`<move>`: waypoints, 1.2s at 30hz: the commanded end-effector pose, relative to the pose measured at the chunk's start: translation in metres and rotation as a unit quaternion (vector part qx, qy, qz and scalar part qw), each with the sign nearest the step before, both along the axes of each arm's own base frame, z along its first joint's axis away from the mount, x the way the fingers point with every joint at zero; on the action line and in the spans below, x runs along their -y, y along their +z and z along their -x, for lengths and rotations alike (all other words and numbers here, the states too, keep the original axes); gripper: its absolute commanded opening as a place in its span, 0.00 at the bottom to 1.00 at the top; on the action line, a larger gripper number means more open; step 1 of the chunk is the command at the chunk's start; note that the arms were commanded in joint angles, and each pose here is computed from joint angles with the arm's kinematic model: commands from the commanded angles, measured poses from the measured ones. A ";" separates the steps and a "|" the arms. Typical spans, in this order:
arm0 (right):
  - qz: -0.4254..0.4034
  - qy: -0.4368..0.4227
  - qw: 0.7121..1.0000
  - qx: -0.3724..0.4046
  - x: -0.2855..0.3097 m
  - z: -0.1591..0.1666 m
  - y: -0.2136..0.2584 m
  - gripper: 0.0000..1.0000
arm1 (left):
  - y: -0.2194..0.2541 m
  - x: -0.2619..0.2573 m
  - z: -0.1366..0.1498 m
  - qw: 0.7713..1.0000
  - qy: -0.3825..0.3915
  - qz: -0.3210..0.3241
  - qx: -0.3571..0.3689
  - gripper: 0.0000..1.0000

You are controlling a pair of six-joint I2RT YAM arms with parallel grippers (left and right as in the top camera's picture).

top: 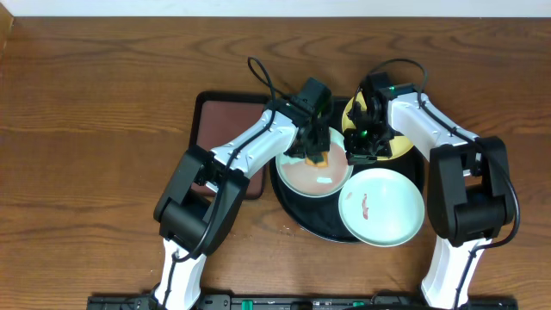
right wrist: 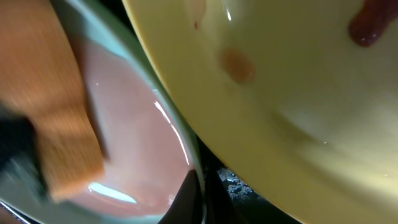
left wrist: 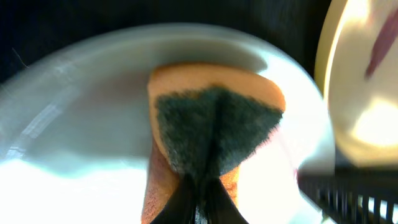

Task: Clean dirty plates on tray and stack at the side
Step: 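Scrub the pale green plate with the sponge while right gripper holds it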

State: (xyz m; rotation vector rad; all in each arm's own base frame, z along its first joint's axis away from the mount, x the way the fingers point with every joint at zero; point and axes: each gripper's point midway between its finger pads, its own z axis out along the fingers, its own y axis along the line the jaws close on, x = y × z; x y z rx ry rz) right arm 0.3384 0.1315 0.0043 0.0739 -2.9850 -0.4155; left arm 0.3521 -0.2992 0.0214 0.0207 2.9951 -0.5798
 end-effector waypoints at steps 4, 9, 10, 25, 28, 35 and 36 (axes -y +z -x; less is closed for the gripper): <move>0.019 -0.006 1.000 0.000 0.009 -0.002 -0.005 0.01 | -0.011 -0.005 0.066 0.987 -0.004 0.007 -0.160 0.08; 0.020 -0.010 1.000 0.000 0.009 -0.003 -0.005 0.02 | -0.013 -0.024 0.078 0.983 -0.030 -0.021 -0.179 0.08; 0.020 -0.010 1.000 0.000 0.009 -0.003 -0.005 0.01 | -0.015 -0.032 0.074 0.984 -0.027 -0.041 -0.170 0.08; 0.018 0.004 1.000 0.003 0.009 -0.002 -0.005 0.01 | -0.011 -0.110 -0.045 0.942 0.010 -0.304 0.141 0.08; 0.018 0.009 1.000 0.004 0.009 -0.002 -0.005 0.01 | -0.008 -0.103 -0.055 0.943 0.009 -0.292 0.163 0.08; 0.018 0.013 1.000 0.003 0.009 -0.001 -0.005 0.01 | 0.003 -0.087 -0.084 0.938 0.011 -0.264 0.225 0.08; 0.018 0.013 1.000 0.002 0.009 -0.001 -0.005 0.01 | 0.006 -0.088 -0.087 0.935 0.010 -0.269 0.232 0.08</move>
